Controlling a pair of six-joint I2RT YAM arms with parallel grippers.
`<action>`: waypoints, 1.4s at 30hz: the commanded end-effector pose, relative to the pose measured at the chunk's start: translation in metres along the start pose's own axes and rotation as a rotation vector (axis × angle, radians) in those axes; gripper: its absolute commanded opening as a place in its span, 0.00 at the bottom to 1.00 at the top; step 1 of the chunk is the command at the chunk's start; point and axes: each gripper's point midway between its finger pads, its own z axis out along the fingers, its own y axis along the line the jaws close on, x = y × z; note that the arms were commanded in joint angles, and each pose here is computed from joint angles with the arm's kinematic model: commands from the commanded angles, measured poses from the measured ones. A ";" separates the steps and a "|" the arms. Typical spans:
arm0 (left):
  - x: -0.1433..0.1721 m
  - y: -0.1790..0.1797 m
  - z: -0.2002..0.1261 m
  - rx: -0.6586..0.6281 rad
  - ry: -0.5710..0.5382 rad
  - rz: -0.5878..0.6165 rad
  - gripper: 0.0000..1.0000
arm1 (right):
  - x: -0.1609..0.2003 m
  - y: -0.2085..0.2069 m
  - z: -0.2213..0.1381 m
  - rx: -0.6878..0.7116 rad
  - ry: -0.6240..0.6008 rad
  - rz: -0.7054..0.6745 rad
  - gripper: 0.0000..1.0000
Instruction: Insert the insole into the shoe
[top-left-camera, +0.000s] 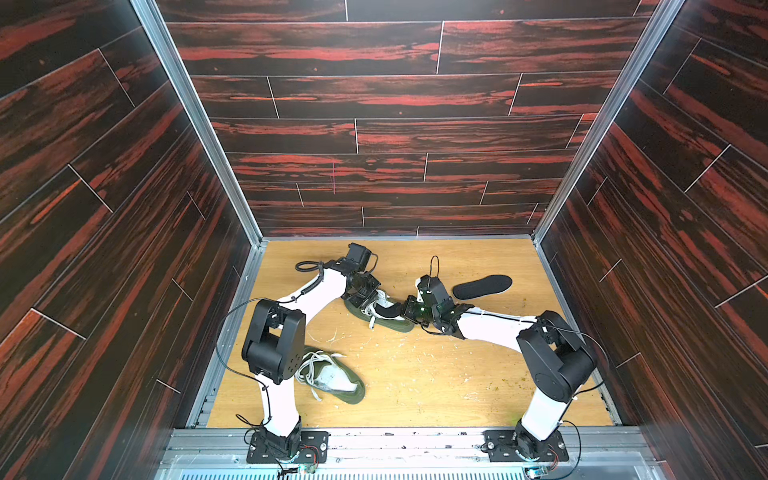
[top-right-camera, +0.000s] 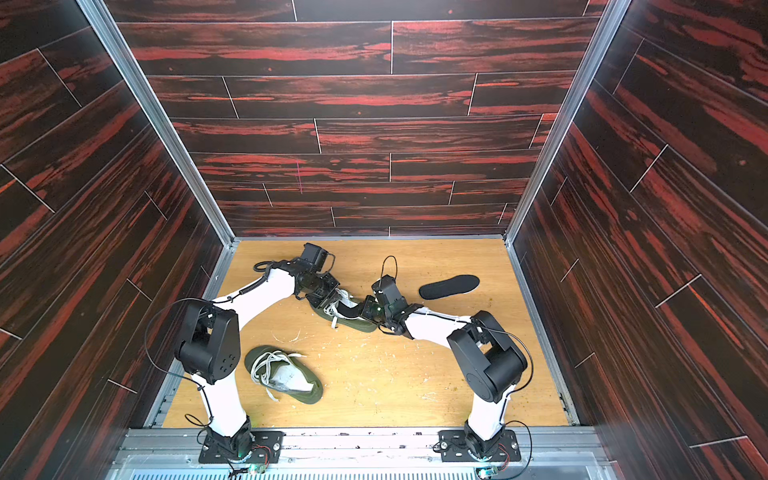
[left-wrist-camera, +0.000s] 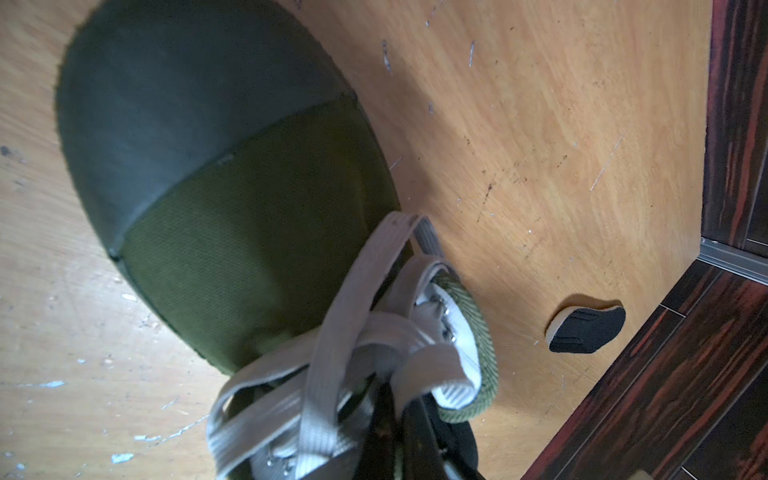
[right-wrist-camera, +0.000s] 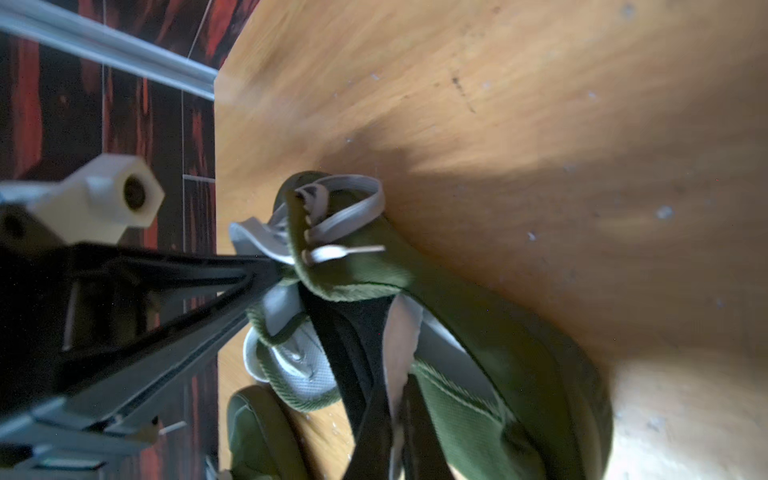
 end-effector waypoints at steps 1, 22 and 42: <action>0.017 -0.019 -0.010 0.050 0.052 0.020 0.00 | 0.011 -0.002 0.012 0.014 0.049 -0.113 0.07; 0.019 -0.023 -0.021 0.070 0.058 0.025 0.00 | 0.011 -0.026 0.017 0.206 0.097 -0.418 0.05; 0.016 -0.016 -0.020 0.055 0.070 0.037 0.00 | -0.010 0.042 -0.011 -0.014 -0.001 -0.483 0.00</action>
